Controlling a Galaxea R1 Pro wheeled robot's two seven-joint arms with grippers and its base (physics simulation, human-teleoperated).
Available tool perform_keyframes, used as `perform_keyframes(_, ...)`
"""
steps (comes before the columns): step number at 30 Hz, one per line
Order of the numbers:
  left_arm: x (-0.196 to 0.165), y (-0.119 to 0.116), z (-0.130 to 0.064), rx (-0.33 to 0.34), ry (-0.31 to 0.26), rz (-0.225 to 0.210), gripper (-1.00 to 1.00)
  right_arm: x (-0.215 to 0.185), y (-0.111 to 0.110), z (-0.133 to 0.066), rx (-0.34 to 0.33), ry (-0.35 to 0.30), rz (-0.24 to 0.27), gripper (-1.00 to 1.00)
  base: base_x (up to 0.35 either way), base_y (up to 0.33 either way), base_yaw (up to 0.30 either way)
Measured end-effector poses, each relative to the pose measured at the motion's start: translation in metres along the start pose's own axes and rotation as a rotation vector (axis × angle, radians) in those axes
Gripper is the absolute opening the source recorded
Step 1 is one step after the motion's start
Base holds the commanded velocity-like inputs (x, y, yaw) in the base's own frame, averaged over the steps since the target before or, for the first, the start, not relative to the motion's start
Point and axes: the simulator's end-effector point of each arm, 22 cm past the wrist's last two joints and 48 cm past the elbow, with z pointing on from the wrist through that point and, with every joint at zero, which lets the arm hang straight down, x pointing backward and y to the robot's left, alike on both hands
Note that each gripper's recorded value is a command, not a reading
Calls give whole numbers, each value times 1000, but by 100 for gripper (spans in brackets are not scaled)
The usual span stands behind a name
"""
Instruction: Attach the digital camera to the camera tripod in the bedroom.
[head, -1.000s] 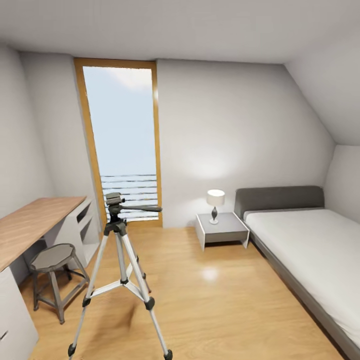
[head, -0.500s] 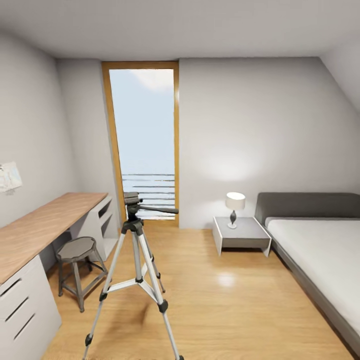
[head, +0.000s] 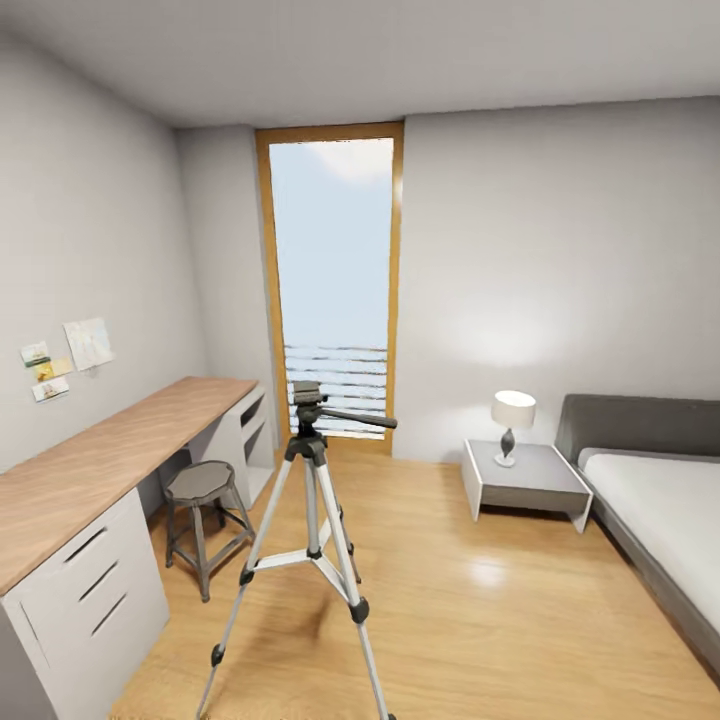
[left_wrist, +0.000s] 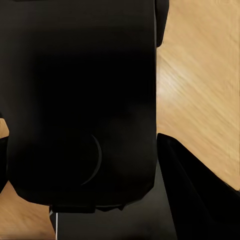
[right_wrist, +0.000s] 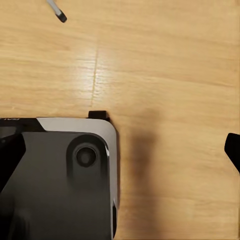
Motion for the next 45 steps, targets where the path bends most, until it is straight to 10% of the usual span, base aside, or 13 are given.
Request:
perform_keyframes(20, 0, 0, 0, 1, 1, 0, -100, 0, 1, 0, -1, 0, 0, 100, 9, 0, 257)
perform_keyframes(45, 0, -1, 0, 3, -1, 12, -100, -1, -2, 0, 2, -3, 4, 100, 213, 54, 11)
